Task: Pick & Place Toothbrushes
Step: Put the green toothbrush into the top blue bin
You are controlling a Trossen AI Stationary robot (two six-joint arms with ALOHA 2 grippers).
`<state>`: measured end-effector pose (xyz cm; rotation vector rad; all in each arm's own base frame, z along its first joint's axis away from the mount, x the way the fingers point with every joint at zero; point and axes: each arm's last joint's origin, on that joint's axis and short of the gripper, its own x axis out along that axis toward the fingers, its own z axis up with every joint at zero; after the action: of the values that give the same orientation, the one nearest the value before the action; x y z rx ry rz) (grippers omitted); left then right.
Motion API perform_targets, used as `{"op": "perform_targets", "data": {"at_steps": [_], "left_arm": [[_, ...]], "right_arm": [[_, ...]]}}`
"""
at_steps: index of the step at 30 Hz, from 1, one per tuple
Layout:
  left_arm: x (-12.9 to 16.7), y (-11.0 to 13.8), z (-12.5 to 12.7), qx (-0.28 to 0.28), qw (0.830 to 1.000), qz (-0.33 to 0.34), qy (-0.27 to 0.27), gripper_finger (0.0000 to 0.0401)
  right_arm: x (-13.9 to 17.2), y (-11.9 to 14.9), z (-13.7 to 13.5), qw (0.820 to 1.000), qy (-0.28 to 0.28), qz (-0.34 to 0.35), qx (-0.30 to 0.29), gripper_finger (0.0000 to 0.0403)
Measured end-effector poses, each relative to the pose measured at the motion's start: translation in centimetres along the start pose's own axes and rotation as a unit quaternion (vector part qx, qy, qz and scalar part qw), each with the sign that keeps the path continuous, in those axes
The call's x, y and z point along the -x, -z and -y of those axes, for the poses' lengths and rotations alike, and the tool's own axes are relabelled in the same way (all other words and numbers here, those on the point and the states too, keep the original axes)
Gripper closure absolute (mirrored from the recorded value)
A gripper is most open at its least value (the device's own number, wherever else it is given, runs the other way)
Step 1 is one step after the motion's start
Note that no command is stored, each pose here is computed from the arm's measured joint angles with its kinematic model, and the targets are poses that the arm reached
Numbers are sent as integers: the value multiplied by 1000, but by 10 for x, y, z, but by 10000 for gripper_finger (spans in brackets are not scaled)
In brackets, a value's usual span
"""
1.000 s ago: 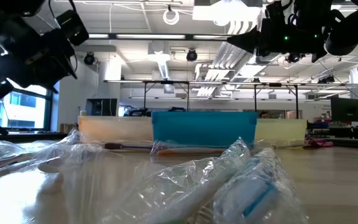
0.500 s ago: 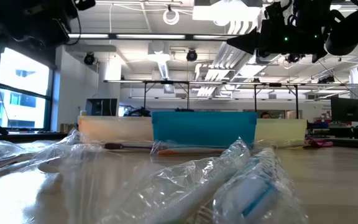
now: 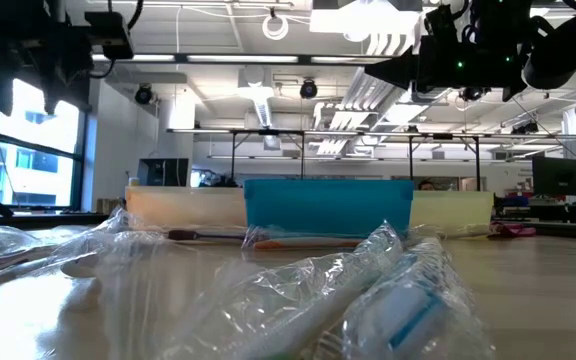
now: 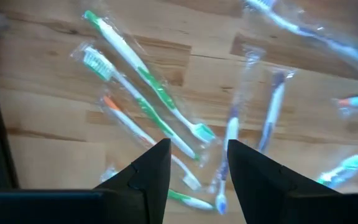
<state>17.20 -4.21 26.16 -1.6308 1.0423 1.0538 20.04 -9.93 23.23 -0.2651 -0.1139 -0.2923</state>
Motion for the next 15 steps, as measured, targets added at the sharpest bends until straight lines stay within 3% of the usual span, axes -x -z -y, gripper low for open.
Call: {"op": "perform_targets", "data": {"at_steps": [3, 9, 15], "left_arm": [[-10, 2, 5, -11, 1000, 2, -23, 247], [-30, 3, 13, 20, 997, 24, -66, 247], [-38, 6, 14, 29, 994, -3, -106, 247]], "right_arm": [[0, 0, 0, 1000, 0, -1, 0, 401], [0, 2, 0, 1000, -2, -11, -1, 401], [0, 3, -1, 1000, -3, -15, 7, 401]]}}
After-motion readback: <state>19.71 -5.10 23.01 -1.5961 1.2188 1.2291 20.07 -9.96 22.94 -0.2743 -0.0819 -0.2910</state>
